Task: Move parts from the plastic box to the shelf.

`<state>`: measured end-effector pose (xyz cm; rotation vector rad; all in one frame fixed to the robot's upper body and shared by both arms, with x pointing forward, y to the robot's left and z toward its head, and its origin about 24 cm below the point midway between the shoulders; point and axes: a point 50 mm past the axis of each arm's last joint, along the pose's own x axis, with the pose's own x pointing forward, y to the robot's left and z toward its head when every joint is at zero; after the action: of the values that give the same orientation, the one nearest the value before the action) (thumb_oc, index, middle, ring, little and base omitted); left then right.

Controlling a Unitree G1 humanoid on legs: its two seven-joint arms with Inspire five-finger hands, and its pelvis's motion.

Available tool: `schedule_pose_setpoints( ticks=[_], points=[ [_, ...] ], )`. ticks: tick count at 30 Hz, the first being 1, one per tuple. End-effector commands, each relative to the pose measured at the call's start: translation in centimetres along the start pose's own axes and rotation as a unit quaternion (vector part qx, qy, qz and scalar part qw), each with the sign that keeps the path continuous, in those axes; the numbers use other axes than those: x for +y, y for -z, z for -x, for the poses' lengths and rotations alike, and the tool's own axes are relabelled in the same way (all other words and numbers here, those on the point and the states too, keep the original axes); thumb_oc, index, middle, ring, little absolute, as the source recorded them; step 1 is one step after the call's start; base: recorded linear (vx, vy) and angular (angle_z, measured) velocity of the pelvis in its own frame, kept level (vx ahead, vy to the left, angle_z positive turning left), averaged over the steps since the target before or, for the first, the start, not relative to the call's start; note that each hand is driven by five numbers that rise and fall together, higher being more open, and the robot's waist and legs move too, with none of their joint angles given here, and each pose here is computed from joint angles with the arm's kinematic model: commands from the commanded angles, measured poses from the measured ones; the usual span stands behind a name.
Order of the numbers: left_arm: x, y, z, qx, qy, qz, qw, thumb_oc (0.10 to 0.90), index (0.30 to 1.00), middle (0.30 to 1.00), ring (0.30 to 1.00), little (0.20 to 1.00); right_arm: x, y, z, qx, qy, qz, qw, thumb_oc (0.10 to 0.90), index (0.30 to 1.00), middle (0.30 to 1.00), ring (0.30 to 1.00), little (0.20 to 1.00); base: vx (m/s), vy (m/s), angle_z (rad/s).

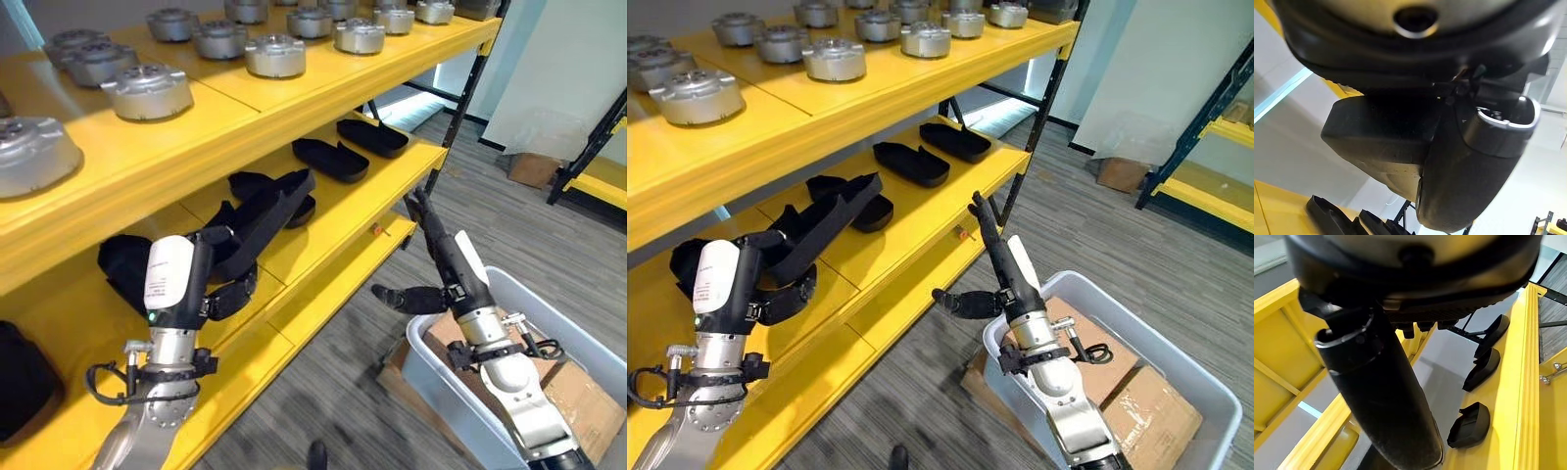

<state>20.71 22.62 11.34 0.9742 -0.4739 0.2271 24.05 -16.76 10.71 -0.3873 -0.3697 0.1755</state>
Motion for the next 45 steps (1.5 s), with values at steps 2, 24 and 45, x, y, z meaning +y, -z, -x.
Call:
schedule_pose_setpoints(
  ticks=[2,24,45],
  points=[
    [2.8,-3.7,-3.2,-0.125,-0.119,0.03,0.985,0.4,0.3,0.3,0.3,0.3,-1.3,-3.4,-1.4,-0.106,0.023,0.013,0.994,0.9,1.0,1.0,1.0,1.0,-0.06,0.025,0.32],
    [3.0,-4.7,-3.6,-0.13,-0.146,0.1,0.976,0.4,0.3,0.3,0.3,0.3,-2.9,-4.4,-1.8,-0.137,0.048,0.005,0.989,0.9,1.0,1.0,1.0,1.0,-0.12,-0.032,0.64],
    [4.3,-2.1,-2.2,-0.078,-0.156,0.003,0.985,0.4,0.3,0.3,0.3,0.3,-1.3,-1.2,0.3,-0.046,0.062,-0.006,0.997,0.9,1.0,1.0,1.0,1.0,0.01,0.362,0.6]
  ],
)
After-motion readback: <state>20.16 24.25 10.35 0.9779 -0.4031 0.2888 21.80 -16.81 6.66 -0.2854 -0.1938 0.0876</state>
